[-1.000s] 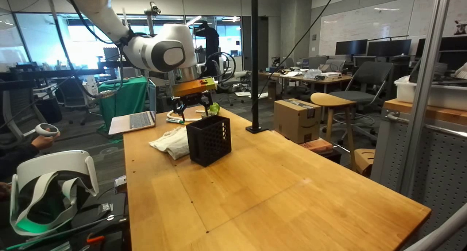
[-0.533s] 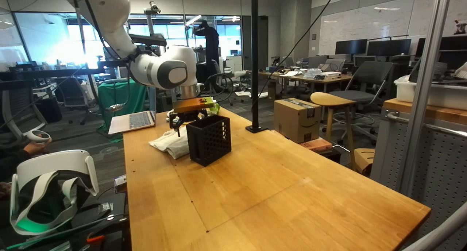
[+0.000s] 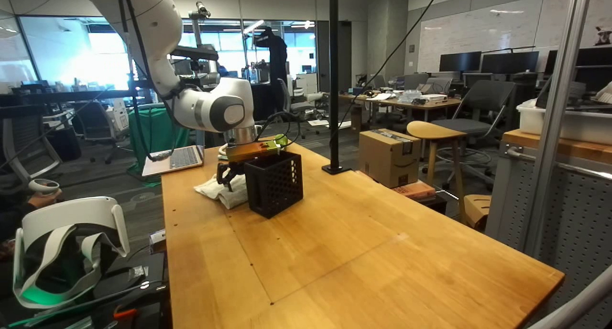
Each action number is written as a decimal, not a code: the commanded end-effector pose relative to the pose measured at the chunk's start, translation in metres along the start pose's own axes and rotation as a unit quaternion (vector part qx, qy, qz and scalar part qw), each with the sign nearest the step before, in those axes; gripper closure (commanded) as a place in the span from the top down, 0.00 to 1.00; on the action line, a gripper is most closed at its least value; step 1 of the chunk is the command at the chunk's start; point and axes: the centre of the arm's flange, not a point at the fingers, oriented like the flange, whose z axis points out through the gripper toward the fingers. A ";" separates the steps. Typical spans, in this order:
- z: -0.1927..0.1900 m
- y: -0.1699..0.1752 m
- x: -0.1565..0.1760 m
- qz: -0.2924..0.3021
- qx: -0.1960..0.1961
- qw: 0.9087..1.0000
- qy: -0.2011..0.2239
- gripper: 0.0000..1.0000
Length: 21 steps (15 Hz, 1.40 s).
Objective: Pick up the cloth from the table and put it in the box
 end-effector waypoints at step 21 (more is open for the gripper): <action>-0.146 -0.033 -0.013 -0.053 -0.228 0.970 -0.073 0.03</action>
